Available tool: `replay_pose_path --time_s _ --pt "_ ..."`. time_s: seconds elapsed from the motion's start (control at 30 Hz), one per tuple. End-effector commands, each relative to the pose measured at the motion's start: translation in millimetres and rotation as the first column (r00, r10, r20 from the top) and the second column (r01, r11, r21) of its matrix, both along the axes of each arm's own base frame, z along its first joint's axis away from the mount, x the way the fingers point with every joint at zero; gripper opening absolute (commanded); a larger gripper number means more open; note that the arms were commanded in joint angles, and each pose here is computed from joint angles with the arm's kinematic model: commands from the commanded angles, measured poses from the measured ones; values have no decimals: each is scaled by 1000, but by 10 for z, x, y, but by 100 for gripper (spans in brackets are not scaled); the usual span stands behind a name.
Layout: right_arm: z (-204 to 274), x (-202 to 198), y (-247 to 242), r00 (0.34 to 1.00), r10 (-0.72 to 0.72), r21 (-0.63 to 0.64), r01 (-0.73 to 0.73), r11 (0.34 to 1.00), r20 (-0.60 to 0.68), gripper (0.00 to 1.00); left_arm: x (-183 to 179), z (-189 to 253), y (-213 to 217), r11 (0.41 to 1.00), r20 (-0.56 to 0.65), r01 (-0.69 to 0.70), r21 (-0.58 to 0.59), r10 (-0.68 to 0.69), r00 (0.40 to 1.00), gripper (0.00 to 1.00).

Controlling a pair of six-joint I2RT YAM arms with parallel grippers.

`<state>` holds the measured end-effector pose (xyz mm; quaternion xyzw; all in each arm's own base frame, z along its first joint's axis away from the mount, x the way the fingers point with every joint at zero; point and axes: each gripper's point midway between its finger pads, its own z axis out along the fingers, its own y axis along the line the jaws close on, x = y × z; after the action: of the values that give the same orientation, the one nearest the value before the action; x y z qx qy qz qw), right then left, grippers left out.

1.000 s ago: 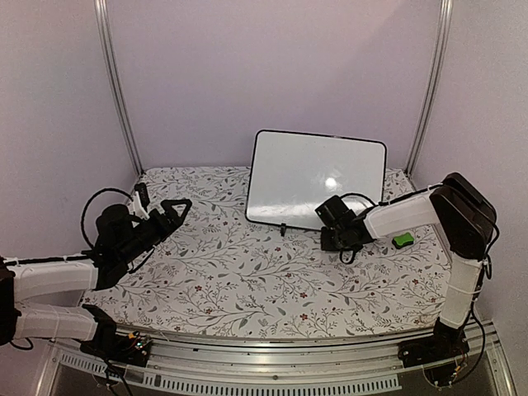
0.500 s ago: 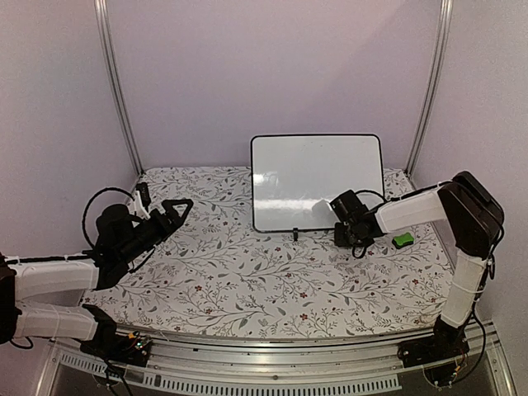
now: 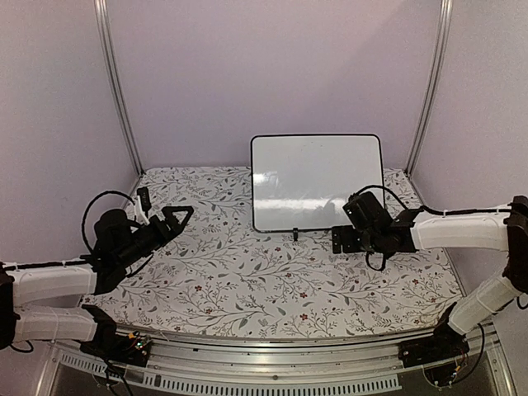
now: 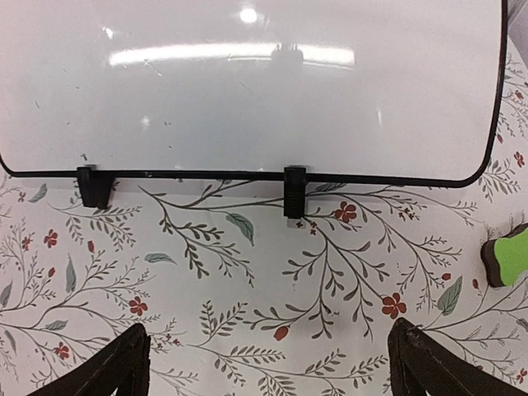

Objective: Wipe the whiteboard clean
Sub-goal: Move the whiteboard to the center of the board, then reset both arms

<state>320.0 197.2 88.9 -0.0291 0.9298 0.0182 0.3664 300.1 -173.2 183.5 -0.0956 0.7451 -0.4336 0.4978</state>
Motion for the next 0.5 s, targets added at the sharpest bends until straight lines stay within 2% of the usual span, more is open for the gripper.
replay_pose_path --time_s 0.0,0.23,0.47 --pt "365 -183 -150 995 3 80 -11 997 101 99 -79 -37 38 998 12 12 64 -13 1000 100" --pt "994 -526 -543 944 -19 206 -53 977 330 99 -184 -262 -10 983 -27 33 182 -28 999 100" --pt "1356 -752 -876 898 -83 255 -33 966 433 99 -238 -524 -12 966 -88 49 255 -28 996 100"
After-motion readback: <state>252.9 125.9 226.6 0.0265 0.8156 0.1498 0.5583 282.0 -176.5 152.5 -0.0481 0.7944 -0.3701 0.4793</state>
